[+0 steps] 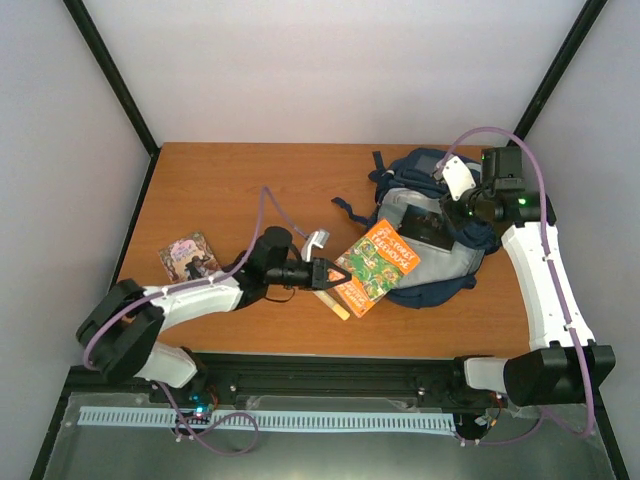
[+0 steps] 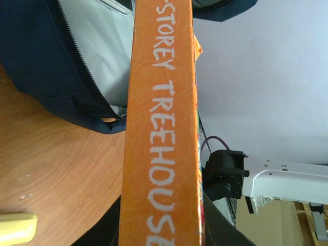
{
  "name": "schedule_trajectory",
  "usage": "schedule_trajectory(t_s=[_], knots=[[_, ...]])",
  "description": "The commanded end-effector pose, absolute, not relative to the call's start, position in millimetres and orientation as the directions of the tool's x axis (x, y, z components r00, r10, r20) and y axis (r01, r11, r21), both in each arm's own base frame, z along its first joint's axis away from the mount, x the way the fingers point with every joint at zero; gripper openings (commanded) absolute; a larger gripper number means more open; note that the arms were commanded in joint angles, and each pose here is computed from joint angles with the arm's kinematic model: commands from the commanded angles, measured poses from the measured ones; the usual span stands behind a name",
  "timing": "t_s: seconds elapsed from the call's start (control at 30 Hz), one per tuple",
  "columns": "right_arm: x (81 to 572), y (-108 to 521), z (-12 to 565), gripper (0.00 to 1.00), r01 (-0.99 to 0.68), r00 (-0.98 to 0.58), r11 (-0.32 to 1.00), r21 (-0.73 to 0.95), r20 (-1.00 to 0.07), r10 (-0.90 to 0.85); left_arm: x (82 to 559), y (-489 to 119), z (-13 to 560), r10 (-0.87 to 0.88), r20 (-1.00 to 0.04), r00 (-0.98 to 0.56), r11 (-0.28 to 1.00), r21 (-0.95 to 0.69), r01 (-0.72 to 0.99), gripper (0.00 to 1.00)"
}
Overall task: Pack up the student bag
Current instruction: Place the book in the student bag.
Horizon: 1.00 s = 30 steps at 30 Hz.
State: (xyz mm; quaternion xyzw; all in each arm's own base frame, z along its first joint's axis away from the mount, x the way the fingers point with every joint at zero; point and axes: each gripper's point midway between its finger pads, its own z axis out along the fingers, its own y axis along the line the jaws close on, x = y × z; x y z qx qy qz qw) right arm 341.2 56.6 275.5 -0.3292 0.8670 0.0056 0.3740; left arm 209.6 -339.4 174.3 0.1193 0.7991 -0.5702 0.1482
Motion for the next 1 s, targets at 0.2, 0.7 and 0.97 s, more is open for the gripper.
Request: schedule_trajectory(t_s=[0.2,0.7,0.97], knots=[[352.7,75.1,331.0,0.03,-0.564,-0.357,0.789,-0.244,-0.790,-0.499,242.3,-396.8,235.7,-0.028,-0.408,-0.912,0.118,-0.908,0.402,0.01],[347.5,78.6,335.8,0.03,-0.574,-0.337,0.783,-0.239,-0.803,-0.491,302.3,-453.1,197.0,-0.068,-0.251,-0.966,0.099,-0.965,0.243,0.01],[346.9,83.5,338.1,0.03,-0.588,-0.331,0.779,-0.215,-0.815,-0.475,329.1,-482.8,185.3,-0.067,-0.187,-0.980,0.048,-0.982,0.184,0.01]])
